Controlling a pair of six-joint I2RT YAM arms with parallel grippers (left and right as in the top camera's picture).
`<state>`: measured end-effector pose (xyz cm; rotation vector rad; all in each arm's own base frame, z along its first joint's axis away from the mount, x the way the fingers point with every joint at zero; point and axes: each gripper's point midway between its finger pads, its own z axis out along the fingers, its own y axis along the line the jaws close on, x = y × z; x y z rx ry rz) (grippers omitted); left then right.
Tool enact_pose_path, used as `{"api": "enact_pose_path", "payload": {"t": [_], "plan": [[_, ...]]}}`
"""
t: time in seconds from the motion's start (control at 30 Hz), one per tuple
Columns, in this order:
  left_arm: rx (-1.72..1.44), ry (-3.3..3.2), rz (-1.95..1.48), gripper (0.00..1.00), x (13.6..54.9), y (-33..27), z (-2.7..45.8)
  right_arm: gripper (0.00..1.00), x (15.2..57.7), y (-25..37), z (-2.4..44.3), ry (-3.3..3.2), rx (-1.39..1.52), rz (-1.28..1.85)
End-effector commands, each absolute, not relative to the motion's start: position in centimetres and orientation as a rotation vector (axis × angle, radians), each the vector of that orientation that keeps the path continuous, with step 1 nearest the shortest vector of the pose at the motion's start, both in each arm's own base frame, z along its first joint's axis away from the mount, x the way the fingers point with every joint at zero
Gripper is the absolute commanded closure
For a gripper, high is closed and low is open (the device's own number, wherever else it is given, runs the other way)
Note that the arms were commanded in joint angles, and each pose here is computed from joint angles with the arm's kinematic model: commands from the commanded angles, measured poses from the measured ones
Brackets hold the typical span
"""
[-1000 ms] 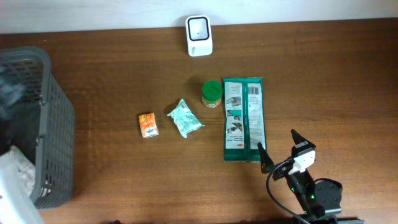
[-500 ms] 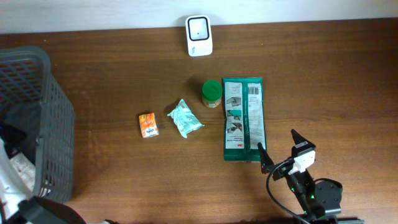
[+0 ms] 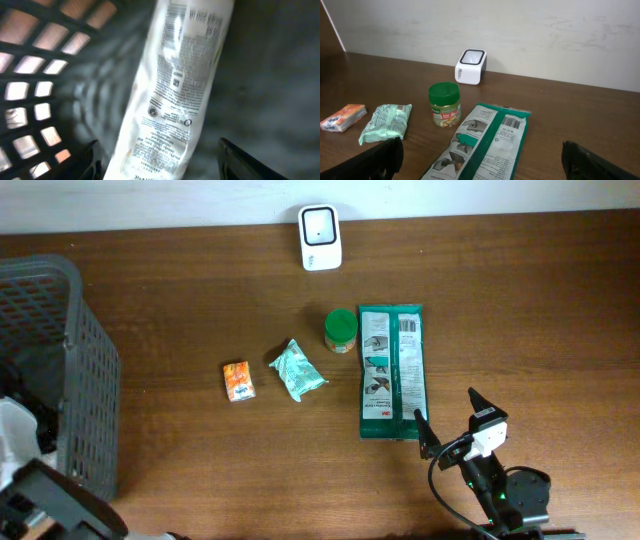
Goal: Scan the item barcode
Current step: 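Reach the left gripper into the basket and grasp the white tube, then carry the white tube out and lower it near the other items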
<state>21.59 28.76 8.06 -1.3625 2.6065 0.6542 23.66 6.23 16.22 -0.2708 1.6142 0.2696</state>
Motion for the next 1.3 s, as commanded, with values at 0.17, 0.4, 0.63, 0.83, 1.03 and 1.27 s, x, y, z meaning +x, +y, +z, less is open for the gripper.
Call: {"api": "enact_pose_path", "payload": {"t": [0.17,0.4,0.63,0.83,1.03,1.27], "plan": [[-1.361,2.757,0.667,0.38,20.6,28.6,3.6,0.02,23.6,6.1,16.1,1.620,-0.269,0.263],[-1.363,2.758,0.665,1.00,20.7,28.7,3.3,0.02,23.6,6.1,16.1,1.620,-0.269,0.263],[-1.345,2.733,0.607,1.00,22.2,28.9,5.6,0.02,23.6,6.1,16.1,1.620,-0.269,0.263],[-1.241,2.568,0.624,1.00,26.0,29.7,13.9,0.02,23.6,6.1,16.1,1.620,-0.269,0.263],[-1.045,2.298,0.630,1.00,29.9,27.4,25.6,0.02,23.6,6.1,16.1,1.620,-0.269,0.263],[-0.811,2.029,0.553,1.00,31.5,21.2,36.1,0.02,23.6,6.1,16.1,1.620,-0.269,0.263]]}}
